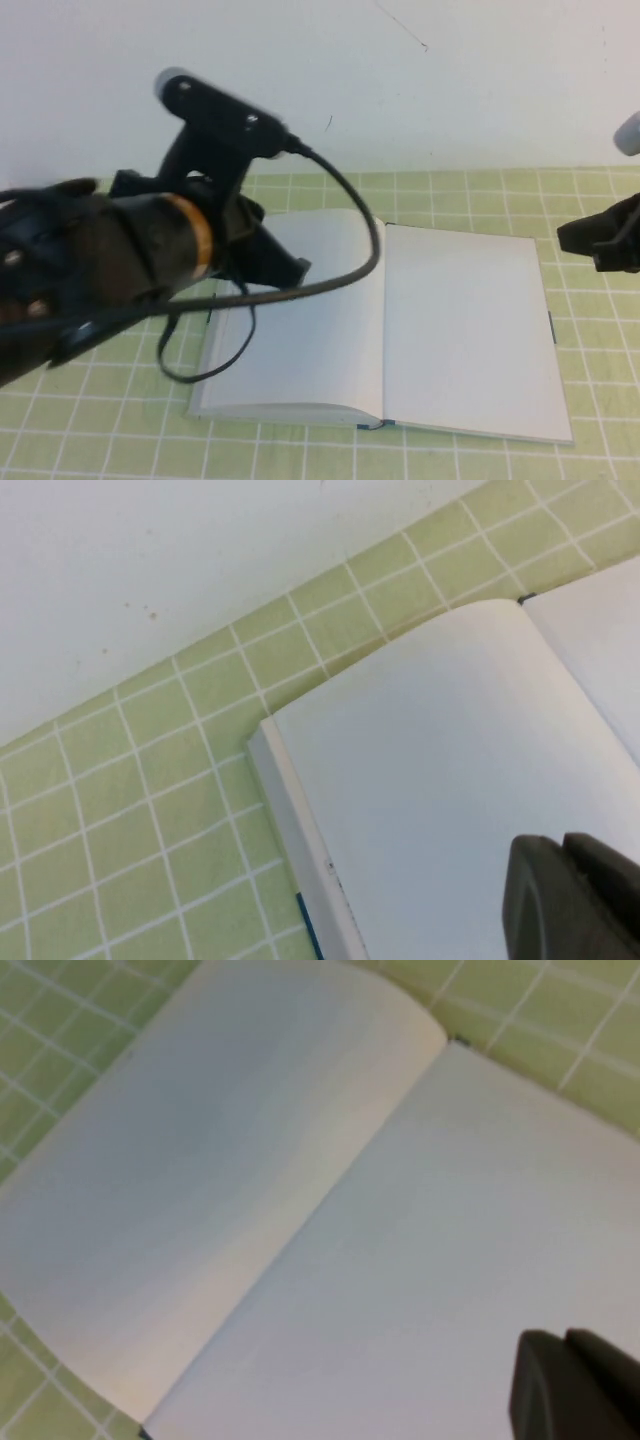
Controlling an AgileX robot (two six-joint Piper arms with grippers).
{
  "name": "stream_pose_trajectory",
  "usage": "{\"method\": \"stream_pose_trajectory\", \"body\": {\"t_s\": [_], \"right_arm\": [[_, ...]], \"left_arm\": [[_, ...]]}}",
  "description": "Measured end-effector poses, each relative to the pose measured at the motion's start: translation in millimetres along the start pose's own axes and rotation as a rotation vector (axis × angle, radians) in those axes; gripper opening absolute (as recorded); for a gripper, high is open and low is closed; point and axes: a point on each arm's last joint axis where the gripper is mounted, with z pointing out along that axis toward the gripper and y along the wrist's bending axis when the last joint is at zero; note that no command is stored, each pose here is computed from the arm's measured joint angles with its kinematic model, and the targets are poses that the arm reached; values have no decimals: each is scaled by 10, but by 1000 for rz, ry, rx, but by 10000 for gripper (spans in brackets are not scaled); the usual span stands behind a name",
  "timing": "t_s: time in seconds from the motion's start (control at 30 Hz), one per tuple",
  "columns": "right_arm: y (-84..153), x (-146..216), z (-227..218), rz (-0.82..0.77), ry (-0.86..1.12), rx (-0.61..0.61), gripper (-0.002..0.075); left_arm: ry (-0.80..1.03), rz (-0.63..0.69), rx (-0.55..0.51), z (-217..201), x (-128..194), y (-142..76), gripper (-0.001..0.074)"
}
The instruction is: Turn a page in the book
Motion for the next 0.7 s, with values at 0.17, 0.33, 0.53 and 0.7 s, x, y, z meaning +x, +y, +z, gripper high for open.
{"method": "stream_pose_trajectory", "body": {"t_s": [0.17, 0.33, 0.53, 0.7], "right_arm": [[220, 86, -348, -75, -167, 78, -1], [432, 228, -624, -178, -323, 126, -1], [648, 444, -921, -219, -517, 192, -1], [765, 637, -1095, -272, -600, 263, -1]], "left_arm": [[-151, -75, 86, -451, 210, 113, -2], [-272, -77, 155, -772, 514, 181, -2], [-302, -119, 134, -1014, 931, 317, -2], [-294, -136, 55, -1139, 1235, 453, -2]]}}
